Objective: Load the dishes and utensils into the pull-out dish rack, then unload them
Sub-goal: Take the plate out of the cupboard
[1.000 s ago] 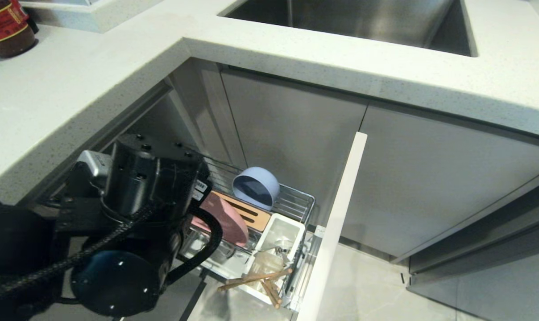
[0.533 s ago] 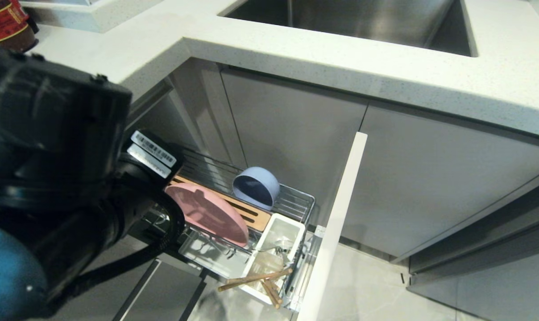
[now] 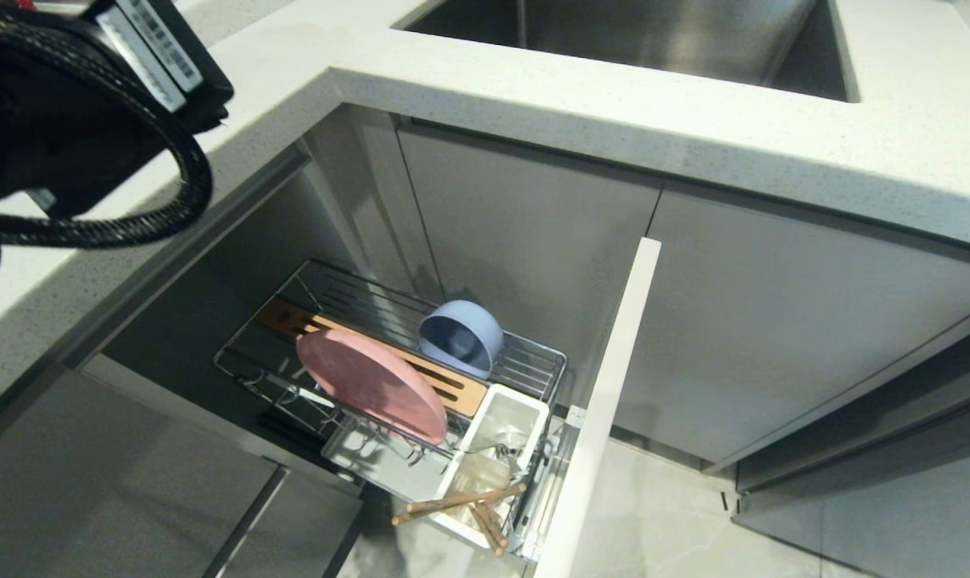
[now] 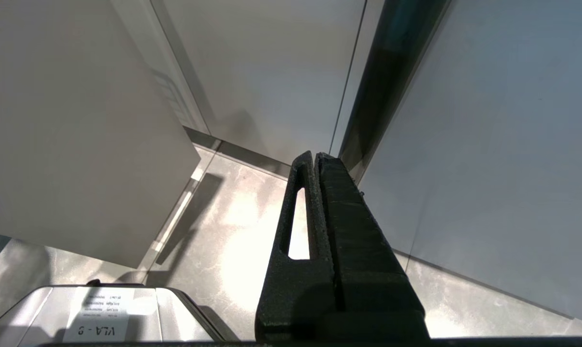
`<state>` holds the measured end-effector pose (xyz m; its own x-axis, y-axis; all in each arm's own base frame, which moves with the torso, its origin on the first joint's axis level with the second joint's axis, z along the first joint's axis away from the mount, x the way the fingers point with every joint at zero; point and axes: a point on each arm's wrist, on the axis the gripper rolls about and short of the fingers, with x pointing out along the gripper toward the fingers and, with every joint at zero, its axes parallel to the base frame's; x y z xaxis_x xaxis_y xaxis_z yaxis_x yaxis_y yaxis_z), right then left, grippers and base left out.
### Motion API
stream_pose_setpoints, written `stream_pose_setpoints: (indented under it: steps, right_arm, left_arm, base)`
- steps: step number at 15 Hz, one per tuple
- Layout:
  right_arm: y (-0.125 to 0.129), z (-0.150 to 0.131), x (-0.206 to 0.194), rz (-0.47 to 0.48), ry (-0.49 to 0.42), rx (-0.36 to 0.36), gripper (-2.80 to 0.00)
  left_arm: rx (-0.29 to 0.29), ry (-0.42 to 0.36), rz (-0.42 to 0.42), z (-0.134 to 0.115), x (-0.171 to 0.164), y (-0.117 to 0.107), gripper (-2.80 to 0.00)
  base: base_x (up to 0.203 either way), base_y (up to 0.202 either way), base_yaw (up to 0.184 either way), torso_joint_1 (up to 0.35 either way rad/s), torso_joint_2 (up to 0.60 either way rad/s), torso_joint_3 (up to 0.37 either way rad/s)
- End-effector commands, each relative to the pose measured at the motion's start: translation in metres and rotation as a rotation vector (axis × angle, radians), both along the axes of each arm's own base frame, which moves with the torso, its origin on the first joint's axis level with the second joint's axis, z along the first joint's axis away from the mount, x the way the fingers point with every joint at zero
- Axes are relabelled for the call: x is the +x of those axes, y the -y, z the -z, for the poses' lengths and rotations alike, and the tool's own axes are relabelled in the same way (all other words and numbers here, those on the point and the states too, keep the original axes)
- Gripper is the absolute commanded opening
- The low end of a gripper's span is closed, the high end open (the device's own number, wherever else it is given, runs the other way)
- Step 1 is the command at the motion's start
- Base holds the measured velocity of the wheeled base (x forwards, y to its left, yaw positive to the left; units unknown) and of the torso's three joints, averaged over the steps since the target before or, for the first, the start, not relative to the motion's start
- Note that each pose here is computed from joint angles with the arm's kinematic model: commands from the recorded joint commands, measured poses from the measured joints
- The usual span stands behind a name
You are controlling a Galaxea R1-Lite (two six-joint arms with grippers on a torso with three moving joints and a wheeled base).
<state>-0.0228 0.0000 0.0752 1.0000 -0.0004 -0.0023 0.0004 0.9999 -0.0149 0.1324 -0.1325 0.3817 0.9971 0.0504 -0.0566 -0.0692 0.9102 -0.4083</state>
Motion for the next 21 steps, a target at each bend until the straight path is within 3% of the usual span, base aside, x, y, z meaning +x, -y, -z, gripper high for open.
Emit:
stream_pose_setpoints:
  steps: [1, 3, 6, 7, 10, 12, 15, 18, 21]
  right_arm:
    - [0.000, 0.000, 0.000, 0.000, -0.001, 0.000, -2.80]
    - [0.000, 0.000, 0.000, 0.000, -0.001, -0.001, -2.80]
    - [0.000, 0.000, 0.000, 0.000, -0.001, 0.000, -2.80]
    - [0.000, 0.000, 0.000, 0.002, -0.001, 0.000, -2.80]
    - [0.000, 0.000, 0.000, 0.000, -0.001, 0.000, -2.80]
    - [0.000, 0.000, 0.000, 0.001, -0.001, 0.000, -2.80]
    - [0.000, 0.000, 0.000, 0.001, -0.001, 0.000, -2.80]
    - [0.000, 0.000, 0.000, 0.000, -0.001, 0.000, -2.80]
    - [0.000, 0.000, 0.000, 0.001, -0.001, 0.000, -2.80]
  left_arm:
    - [0.024, 0.050, -0.053, -0.019, -0.001, -0.030, -2.80]
    - [0.022, 0.103, -0.102, -0.033, -0.007, -0.061, -2.80]
    - [0.019, 0.238, -0.034, -0.051, -0.049, -0.103, -2.80]
    - [0.039, 0.261, -0.016, -0.049, -0.059, -0.111, -2.80]
    - [0.173, 0.348, 0.028, -0.042, -0.096, -0.129, -2.80]
    - [0.241, 0.443, 0.097, -0.034, -0.140, -0.135, -2.80]
    - [0.383, 0.547, 0.183, 0.000, -0.205, -0.135, -2.80]
    - [0.568, 0.577, 0.204, 0.046, -0.246, -0.132, -2.80]
    - [0.611, 0.509, 0.198, 0.107, -0.251, -0.130, -2.80]
  base:
    - [0.000, 0.000, 0.000, 0.000, 0.00, 0.000]
    - [0.000, 0.000, 0.000, 0.000, 0.00, 0.000]
    - [0.000, 0.000, 0.000, 0.000, 0.00, 0.000]
    - [0.000, 0.000, 0.000, 0.000, 0.00, 0.000]
    - [0.000, 0.000, 0.000, 0.000, 0.00, 0.000]
    - [0.000, 0.000, 0.000, 0.000, 0.00, 0.000]
    - [0.000, 0.000, 0.000, 0.000, 0.00, 0.000]
    - [0.000, 0.000, 0.000, 0.000, 0.00, 0.000]
    - [0.000, 0.000, 0.000, 0.000, 0.00, 0.000]
